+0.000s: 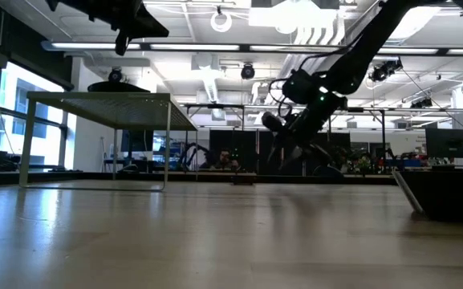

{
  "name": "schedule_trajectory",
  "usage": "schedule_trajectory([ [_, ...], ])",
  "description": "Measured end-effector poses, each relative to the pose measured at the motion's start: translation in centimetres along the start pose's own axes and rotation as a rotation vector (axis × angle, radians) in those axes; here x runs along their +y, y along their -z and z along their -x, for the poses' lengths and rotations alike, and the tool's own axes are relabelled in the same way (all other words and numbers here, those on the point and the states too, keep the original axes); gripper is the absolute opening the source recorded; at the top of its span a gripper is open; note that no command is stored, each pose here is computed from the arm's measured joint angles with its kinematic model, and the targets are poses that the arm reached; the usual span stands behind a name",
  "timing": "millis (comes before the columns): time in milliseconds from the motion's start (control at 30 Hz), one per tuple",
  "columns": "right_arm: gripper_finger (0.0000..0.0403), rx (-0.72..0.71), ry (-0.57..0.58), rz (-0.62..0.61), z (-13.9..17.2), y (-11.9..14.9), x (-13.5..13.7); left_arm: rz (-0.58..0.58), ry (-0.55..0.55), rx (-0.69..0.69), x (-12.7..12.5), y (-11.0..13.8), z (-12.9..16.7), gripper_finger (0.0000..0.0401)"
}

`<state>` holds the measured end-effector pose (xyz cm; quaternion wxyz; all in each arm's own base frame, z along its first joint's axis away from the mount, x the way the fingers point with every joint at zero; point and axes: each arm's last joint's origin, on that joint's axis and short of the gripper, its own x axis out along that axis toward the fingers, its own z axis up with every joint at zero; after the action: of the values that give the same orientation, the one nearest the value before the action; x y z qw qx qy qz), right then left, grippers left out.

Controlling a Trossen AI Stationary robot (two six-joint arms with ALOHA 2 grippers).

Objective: Pick & Place Mini shaped plates
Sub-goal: Stack the square plate on the other square plate on the shelf

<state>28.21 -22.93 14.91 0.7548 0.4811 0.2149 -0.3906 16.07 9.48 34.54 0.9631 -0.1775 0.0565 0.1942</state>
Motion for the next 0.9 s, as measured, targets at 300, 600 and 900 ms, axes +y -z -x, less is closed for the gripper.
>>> schedule_trajectory([
  [300, 0.0132, 0.051, 0.05, 0.068, -3.0, -0.2, 1.1, -0.002, 0.0, 0.001, 0.0, 0.0, 0.0, 0.0001],
  [600, 0.0074, 0.066, 0.067, 0.087, -3.3, -0.3, 1.0, -0.002, -0.001, 0.002, 0.0, 0.0, 0.0, 0.0001],
  [900, 0.0003, 0.101, 0.035, 0.126, -3.3, -0.2, 1.1, -0.002, -0.001, 0.002, 0.0, 0.0, 0.0, 0.0001],
])
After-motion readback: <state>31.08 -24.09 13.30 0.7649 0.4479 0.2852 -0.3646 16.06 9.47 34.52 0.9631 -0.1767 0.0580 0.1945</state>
